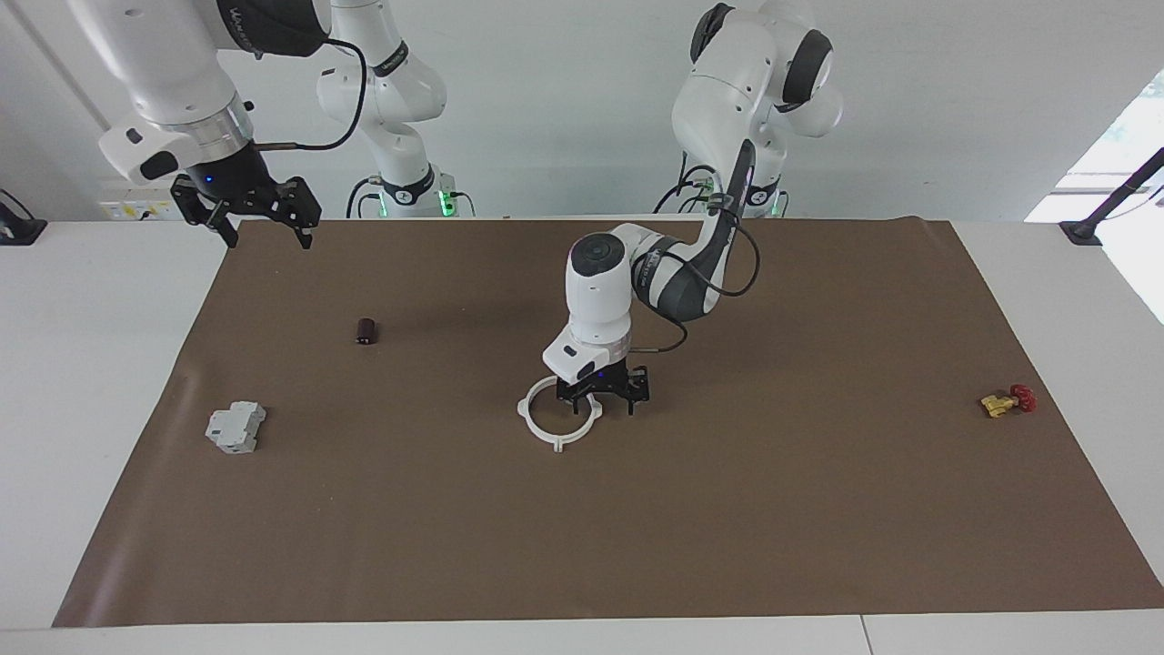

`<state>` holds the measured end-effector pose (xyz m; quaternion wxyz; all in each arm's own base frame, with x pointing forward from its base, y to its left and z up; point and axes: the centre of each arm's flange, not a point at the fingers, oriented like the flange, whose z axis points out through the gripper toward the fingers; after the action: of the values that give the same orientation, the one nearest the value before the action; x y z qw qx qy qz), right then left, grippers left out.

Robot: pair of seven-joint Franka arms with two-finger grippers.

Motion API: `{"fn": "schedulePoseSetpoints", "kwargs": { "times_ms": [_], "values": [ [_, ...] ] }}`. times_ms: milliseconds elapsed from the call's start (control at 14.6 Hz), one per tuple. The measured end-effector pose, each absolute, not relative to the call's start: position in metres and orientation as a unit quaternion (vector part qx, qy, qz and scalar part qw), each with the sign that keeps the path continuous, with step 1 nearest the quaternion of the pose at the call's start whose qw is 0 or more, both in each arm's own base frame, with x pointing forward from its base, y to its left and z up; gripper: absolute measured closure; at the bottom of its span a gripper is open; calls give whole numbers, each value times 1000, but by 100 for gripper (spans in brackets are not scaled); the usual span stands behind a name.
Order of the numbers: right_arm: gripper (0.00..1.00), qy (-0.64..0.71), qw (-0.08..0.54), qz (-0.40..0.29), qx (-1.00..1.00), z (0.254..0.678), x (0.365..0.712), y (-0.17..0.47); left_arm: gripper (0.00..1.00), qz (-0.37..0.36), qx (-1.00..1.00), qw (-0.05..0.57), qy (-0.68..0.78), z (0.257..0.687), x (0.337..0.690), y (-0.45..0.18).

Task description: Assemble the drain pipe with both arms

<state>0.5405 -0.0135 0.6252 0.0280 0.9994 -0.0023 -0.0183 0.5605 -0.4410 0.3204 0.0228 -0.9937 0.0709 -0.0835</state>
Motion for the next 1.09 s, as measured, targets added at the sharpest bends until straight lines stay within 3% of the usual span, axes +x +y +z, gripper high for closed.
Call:
{"fn": "schedulePoseSetpoints", "kwargs": {
  "times_ms": [205,546,1093],
  "values": [
    [0,-2,28,-18,999,625,541,-13,0,-81,-996,28,34,348,571,-385],
    [0,-2,28,-18,999,625,541,-13,0,-73,-994,41,-67,433,576,-229],
    [0,-2,28,-18,999,625,541,-13,0,-42,-999,10,-18,505,576,-41]
  ]
}}
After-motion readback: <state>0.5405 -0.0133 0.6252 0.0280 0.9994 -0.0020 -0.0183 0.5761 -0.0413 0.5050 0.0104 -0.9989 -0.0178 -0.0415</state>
